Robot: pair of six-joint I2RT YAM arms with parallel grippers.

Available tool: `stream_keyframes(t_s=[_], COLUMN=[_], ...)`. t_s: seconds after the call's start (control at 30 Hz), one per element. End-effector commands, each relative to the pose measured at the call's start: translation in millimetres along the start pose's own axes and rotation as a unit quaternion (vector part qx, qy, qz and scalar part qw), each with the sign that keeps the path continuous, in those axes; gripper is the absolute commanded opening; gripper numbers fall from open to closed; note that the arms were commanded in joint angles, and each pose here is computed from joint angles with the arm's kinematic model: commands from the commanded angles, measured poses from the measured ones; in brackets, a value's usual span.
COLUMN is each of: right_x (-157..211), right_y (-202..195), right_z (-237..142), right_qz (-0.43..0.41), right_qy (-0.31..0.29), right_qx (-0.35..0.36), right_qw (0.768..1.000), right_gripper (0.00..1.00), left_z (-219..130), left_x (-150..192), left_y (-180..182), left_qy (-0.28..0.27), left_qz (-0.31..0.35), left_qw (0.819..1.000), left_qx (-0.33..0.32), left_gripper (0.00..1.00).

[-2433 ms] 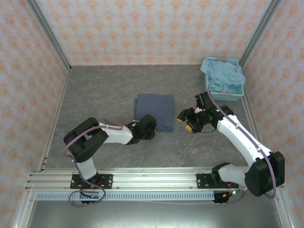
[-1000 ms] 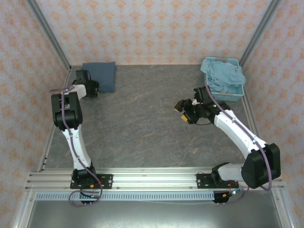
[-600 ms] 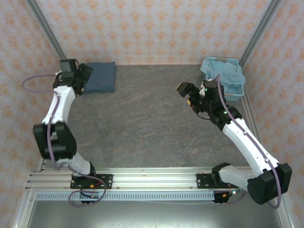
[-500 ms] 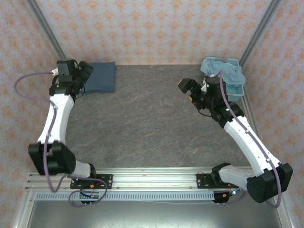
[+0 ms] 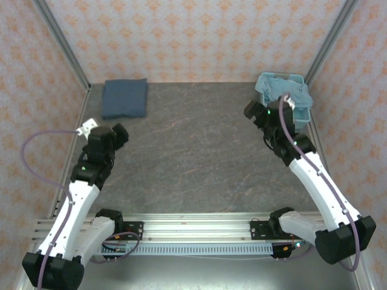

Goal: Fold and stack the t-shirts

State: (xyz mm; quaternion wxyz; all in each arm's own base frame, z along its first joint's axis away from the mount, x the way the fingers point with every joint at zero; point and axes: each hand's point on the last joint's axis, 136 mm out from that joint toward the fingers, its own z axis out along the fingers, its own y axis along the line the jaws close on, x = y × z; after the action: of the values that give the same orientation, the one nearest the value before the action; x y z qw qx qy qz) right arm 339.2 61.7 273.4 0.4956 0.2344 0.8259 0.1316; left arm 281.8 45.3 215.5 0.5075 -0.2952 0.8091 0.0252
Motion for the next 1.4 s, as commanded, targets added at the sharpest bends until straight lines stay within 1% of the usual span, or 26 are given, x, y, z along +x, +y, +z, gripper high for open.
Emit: stream_keyframes(t_s=[0.0,0.03,0.13,0.17,0.23,0.27,0.43,0.5,0.6,0.7,0.77,0.8,0.87,0.9,0.93,0.97,1.0,1.07,1.1,1.13,1.17,1.37], right_x=[-3.3,2.1,25.4,32.8,46.8,49.1,59.3,57.7,50.0,45.9,49.9,52.7,60.5,63.3,64.1,64.2,63.6,64.5,64.5,64.6,65.6,64.7], right_y=[-46.3,-58.4,-88.6,-100.1,-122.7,-129.2,-156.7,-159.9,-153.3,-150.9,-157.7,-160.8,-160.2,-159.1,-159.3,-160.0,-159.6,-160.1,-159.1,-157.8,-157.9,-156.7], right_z=[7.3,11.0,26.3,32.3,45.5,49.8,79.0,89.7,105.5,116.9,122.1,124.0,128.8,129.8,129.6,129.4,129.8,131.4,132.4,132.9,132.9,130.5], right_qz=[-0.121,-0.134,-0.166,-0.168,-0.168,-0.169,-0.159,-0.158,-0.15,-0.164,-0.153,-0.148,-0.155,-0.158,-0.158,-0.157,-0.158,-0.16,-0.163,-0.167,-0.17,-0.17], right_qy=[-0.1,-0.112,-0.107,-0.101,-0.089,-0.09,-0.084,-0.079,-0.091,-0.096,-0.097,-0.101,-0.099,-0.1,-0.1,-0.097,-0.099,-0.093,-0.093,-0.091,-0.091,-0.097], right_qx=[0.077,0.086,0.113,0.128,0.151,0.157,0.172,0.172,0.149,0.14,0.133,0.129,0.112,0.105,0.105,0.108,0.107,0.11,0.11,0.112,0.115,0.112], right_qw=[0.985,0.981,0.974,0.972,0.97,0.969,0.969,0.969,0.973,0.972,0.974,0.975,0.977,0.977,0.977,0.977,0.977,0.977,0.976,0.975,0.975,0.974], right_gripper=[0.99,0.99,0.99,0.99,0.99,0.99,0.99,0.99,0.99,0.99,0.99,0.99,0.99,0.99,0.99,0.99,0.99,0.99,0.99,0.99,0.99,0.99], left_z=[8.0,12.3,27.2,32.2,45.3,51.3,84.1,100.9,123.6,140.2,139.6,136.2,131.0,128.9,128.7,133.1,139.6,140.8,140.6,140.6,140.9,141.0], left_x=[12.2,22.3,42.4,46.2,56.5,60.9,56.0,51.9,44.3,49.3,53.1,53.7,66.7,63.3,61.8,65.2,66.6,68.9,67.0,68.7,68.1,68.0], left_y=[14.3,16.8,21.7,25.8,33.3,32.2,17.3,9.7,-3.6,-11.0,-20.1,-23.9,-13.9,-9.7,-9.0,-12.0,-16.9,-22.4,-23.0,-22.2,-22.2,-23.7], left_qy=[-0.053,-0.061,-0.095,-0.099,-0.094,-0.089,-0.071,-0.062,-0.061,-0.037,-0.037,-0.05,-0.074,-0.107,-0.111,-0.078,-0.071,-0.057,-0.068,-0.057,-0.064,-0.06], left_qz=[0.088,0.092,0.103,0.104,0.112,0.119,0.131,0.132,0.132,0.148,0.163,0.166,0.159,0.142,0.14,0.152,0.165,0.179,0.177,0.178,0.177,0.184], left_qw=[0.995,0.994,0.99,0.99,0.989,0.989,0.989,0.989,0.989,0.988,0.985,0.983,0.983,0.983,0.983,0.984,0.983,0.981,0.981,0.982,0.981,0.98], left_qx=[-0.007,0.0,0.012,0.002,-0.02,-0.018,-0.007,0.002,0.014,0.018,0.04,0.054,0.056,0.053,0.051,0.045,0.044,0.041,0.044,0.041,0.042,0.04], left_gripper=[1.0,1.0,1.0,1.0,1.0,1.0,1.0,1.0,1.0,1.0,1.0,1.0,1.0,1.0,1.0,1.0,1.0,1.0,1.0,1.0,1.0,1.0])
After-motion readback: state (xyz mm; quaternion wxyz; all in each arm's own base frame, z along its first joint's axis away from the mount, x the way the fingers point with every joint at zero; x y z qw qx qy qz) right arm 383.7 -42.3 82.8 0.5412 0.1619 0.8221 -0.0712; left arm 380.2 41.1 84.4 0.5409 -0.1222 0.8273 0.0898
